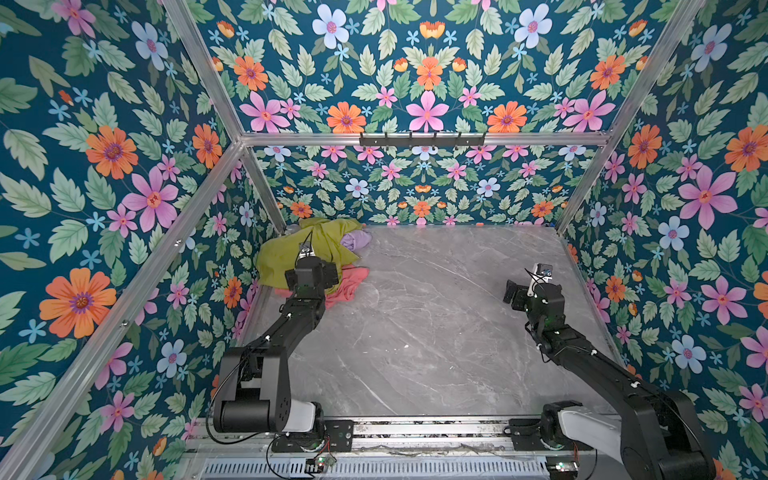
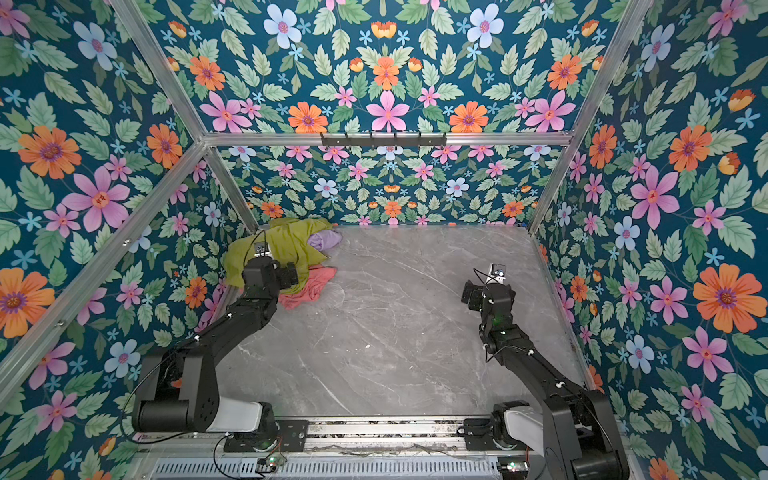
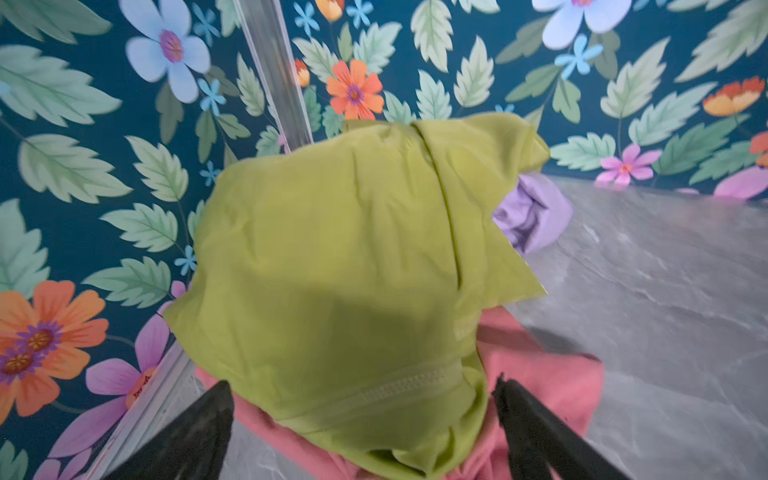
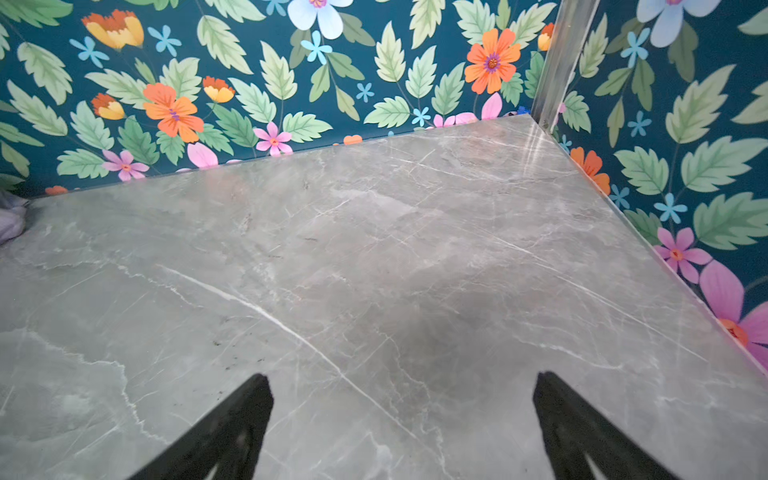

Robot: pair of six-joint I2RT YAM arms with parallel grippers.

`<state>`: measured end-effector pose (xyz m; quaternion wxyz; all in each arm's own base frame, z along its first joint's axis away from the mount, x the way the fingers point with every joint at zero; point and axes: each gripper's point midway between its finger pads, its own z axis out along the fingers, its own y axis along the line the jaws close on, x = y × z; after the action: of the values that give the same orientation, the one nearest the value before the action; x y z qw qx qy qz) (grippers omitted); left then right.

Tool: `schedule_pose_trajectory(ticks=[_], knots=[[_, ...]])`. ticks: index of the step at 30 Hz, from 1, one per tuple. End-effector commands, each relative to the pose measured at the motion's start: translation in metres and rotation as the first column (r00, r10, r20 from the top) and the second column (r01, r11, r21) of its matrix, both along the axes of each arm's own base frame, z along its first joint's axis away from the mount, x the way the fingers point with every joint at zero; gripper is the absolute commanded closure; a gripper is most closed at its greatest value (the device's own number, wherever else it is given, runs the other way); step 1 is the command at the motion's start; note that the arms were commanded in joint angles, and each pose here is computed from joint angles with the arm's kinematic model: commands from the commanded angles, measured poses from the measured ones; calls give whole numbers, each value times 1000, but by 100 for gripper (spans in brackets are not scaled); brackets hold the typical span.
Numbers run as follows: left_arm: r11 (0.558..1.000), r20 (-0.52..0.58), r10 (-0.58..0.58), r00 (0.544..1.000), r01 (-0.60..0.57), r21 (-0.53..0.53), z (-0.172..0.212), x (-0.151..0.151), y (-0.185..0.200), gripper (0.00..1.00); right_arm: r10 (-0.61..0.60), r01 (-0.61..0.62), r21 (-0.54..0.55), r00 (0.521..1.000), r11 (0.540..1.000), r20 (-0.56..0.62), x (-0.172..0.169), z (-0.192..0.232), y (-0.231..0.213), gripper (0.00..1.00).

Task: Pick out a specific cloth from the pile
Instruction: 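Reach the left gripper to the pink cloth while the right arm approaches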

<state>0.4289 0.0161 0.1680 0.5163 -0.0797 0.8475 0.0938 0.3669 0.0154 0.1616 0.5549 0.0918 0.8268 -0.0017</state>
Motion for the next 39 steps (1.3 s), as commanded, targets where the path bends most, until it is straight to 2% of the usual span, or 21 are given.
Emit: schedule_pose_trajectory(ticks=[1, 4, 7, 9, 16, 19, 23, 27, 36, 39], knots=[[1000, -171, -12, 985, 12, 3, -28, -15, -10, 0, -26, 31, 58, 997, 998, -76, -5, -12, 2, 1], [999, -215, -35, 976, 38, 8, -33, -16, -23, 0, -6, 19, 163, 997, 986, -82, -5, -18, 13, 1], [995, -260, -102, 960, 102, -11, -39, -17, -44, 0, 17, 3, 222, 996, 975, -88, -4, -23, 26, 1], [986, -299, -163, 940, 162, -28, -42, -16, -62, 0, 48, -26, 228, 995, 973, -92, -3, -26, 39, 1], [962, -420, -243, 874, 272, 10, -57, -15, -105, 3, 202, -169, 208, 968, 963, -149, 3, -40, 109, 1], [960, -448, -252, 858, 280, -4, -65, -13, -112, 12, 278, -246, 181, 943, 952, -181, 5, -44, 143, 1], [963, -469, -247, 848, 269, -21, -74, -8, -114, 14, 373, -351, 138, 905, 926, -206, 4, -49, 185, 1], [962, -512, -248, 823, 270, -33, -88, -5, -117, 24, 438, -426, 103, 872, 899, -220, 1, -51, 214, 1], [968, -568, -238, 788, 243, -69, -113, -3, -108, 47, 455, -443, 104, 859, 890, -233, 2, -55, 225, 1], [970, -575, -230, 785, 234, -70, -116, -1, -104, 51, 447, -437, 98, 862, 894, -237, 2, -57, 223, 1]])
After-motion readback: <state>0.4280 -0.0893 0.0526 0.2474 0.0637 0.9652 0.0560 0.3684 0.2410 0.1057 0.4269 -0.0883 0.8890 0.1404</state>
